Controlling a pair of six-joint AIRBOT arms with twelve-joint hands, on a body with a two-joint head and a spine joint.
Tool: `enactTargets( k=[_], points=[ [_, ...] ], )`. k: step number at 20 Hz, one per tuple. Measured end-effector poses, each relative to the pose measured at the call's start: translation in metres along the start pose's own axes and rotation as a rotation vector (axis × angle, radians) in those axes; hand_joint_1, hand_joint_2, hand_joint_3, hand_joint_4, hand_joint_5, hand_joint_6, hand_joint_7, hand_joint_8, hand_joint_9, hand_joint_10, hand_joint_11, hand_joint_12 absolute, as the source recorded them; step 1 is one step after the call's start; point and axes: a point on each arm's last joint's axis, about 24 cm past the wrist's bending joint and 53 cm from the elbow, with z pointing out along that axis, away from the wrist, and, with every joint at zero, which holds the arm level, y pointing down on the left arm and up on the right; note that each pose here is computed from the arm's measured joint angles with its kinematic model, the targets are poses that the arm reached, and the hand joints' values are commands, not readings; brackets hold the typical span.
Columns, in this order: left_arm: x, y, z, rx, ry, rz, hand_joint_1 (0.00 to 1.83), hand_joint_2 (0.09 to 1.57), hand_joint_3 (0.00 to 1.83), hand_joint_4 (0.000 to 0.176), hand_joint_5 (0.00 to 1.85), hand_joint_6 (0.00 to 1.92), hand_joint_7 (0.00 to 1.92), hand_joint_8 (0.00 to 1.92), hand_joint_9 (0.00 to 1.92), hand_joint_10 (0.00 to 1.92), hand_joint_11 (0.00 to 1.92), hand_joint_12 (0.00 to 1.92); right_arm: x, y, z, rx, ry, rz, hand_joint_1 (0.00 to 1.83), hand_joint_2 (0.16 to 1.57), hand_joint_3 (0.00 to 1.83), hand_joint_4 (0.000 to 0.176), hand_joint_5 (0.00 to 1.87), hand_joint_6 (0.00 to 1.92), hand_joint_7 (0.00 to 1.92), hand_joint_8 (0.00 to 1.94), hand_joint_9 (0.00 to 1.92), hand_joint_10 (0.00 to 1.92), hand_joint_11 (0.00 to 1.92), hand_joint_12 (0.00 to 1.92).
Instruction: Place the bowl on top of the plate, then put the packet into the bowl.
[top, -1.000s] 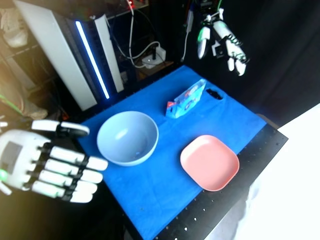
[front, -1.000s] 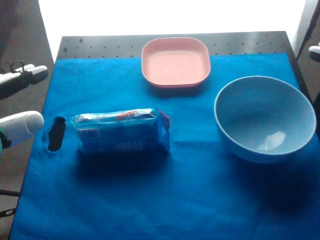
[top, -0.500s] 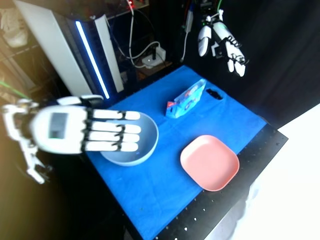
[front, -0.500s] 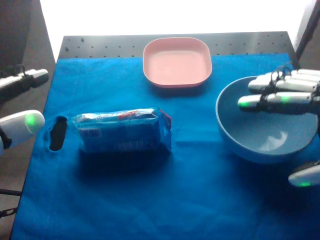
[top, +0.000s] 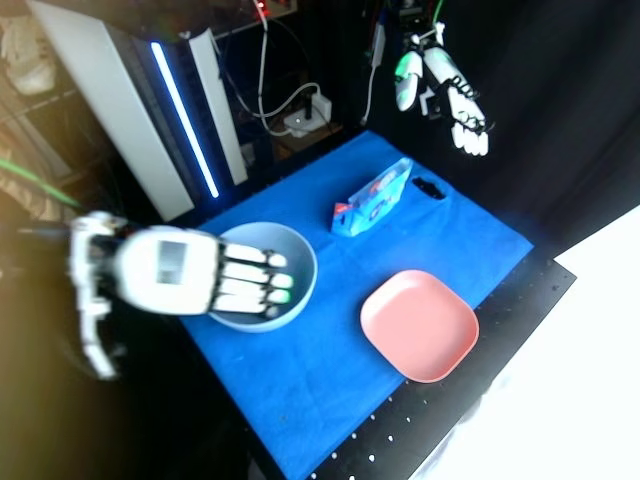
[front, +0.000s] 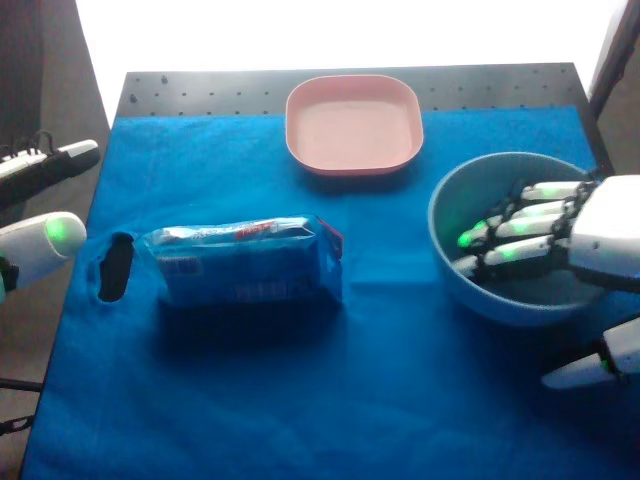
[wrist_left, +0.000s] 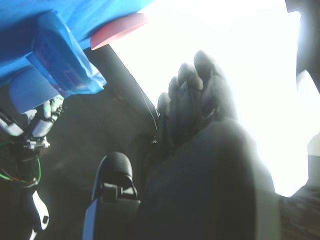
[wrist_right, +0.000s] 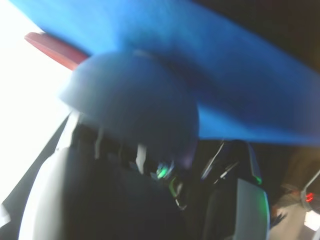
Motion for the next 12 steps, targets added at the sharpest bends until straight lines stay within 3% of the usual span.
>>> enactTargets(
  k=[1, 3, 4, 5, 6, 7, 8, 9, 10, 12],
  points=[
    [0.0, 0.001, 0.0, -0.004, 0.0, -0.005, 0.0, 1.29, 0.0, 0.017, 0.25, 0.0, 0.25, 0.0, 0.23, 0.01, 0.13, 0.24, -0.001, 0.0, 0.004, -0.004, -0.002, 0.002, 0.88, 0.94, 0.0, 0.043, 0.46, 0.0, 0.31, 0.0, 0.38, 0.0, 0.21, 0.72],
    [0.001, 0.001, 0.0, -0.002, 0.003, -0.007, 0.0, 1.3, 0.01, 0.03, 0.26, 0.0, 0.26, 0.0, 0.23, 0.01, 0.1, 0.23, 0.001, 0.001, 0.008, -0.017, 0.008, 0.027, 0.95, 1.03, 0.01, 0.009, 0.52, 0.01, 0.36, 0.01, 0.42, 0.01, 0.21, 0.7],
    [0.001, 0.001, 0.0, -0.002, 0.003, -0.007, 0.0, 1.3, 0.01, 0.032, 0.27, 0.0, 0.27, 0.01, 0.23, 0.01, 0.08, 0.23, 0.002, 0.002, 0.009, -0.025, 0.013, 0.032, 1.06, 1.11, 0.01, 0.0, 0.59, 0.01, 0.45, 0.01, 0.51, 0.01, 0.27, 0.7],
    [0.001, 0.001, 0.0, -0.002, 0.002, -0.007, 0.0, 1.3, 0.01, 0.029, 0.27, 0.01, 0.27, 0.01, 0.23, 0.01, 0.09, 0.23, 0.003, 0.003, 0.009, -0.029, 0.016, 0.033, 1.25, 1.11, 0.0, 0.0, 0.66, 0.01, 0.53, 0.01, 0.59, 0.02, 0.32, 0.7],
    [0.001, 0.001, 0.0, -0.002, 0.003, -0.008, 0.0, 1.31, 0.01, 0.015, 0.28, 0.01, 0.27, 0.01, 0.23, 0.01, 0.1, 0.24, 0.004, 0.005, 0.01, -0.036, 0.017, 0.032, 1.44, 1.14, 0.0, 0.0, 0.74, 0.01, 0.6, 0.0, 0.66, 0.02, 0.32, 0.76],
    [0.001, 0.0, 0.0, -0.001, 0.003, -0.009, 0.0, 1.32, 0.01, 0.017, 0.28, 0.01, 0.27, 0.0, 0.23, 0.0, 0.1, 0.24, 0.004, 0.005, 0.011, -0.038, 0.016, 0.038, 1.46, 1.13, 0.0, 0.0, 0.83, 0.02, 0.68, 0.0, 0.71, 0.02, 0.34, 0.82],
    [0.002, 0.001, 0.0, -0.002, 0.003, -0.013, 0.0, 1.33, 0.01, 0.022, 0.28, 0.01, 0.26, 0.0, 0.23, 0.0, 0.11, 0.25, 0.004, 0.006, 0.011, -0.043, 0.015, 0.04, 1.21, 1.17, 0.0, 0.0, 0.85, 0.92, 0.82, 0.01, 0.78, 0.02, 0.34, 0.95],
    [0.003, 0.001, 0.0, -0.002, 0.004, -0.017, 0.0, 1.33, 0.01, 0.02, 0.28, 0.01, 0.27, 0.0, 0.24, 0.01, 0.12, 0.25, 0.004, 0.007, 0.011, -0.044, 0.016, 0.041, 1.22, 1.17, 0.0, 0.0, 0.94, 1.1, 0.8, 0.88, 0.85, 0.04, 0.35, 1.04],
    [0.005, 0.001, 0.0, -0.002, 0.008, -0.018, 0.0, 1.34, 0.02, 0.013, 0.27, 0.0, 0.26, 0.0, 0.23, 0.0, 0.11, 0.25, 0.003, 0.008, 0.012, -0.049, 0.011, 0.043, 1.25, 1.13, 0.0, 0.0, 1.01, 1.07, 0.93, 0.86, 0.91, 0.06, 0.34, 1.12],
    [0.005, 0.001, 0.0, -0.001, 0.007, -0.019, 0.0, 1.35, 0.02, 0.017, 0.27, 0.0, 0.26, 0.0, 0.24, 0.01, 0.12, 0.26, 0.0, 0.012, 0.013, -0.062, 0.002, 0.045, 1.28, 1.05, 0.0, 0.0, 1.17, 0.85, 1.15, 0.56, 0.95, 0.08, 0.32, 1.23]
  ],
)
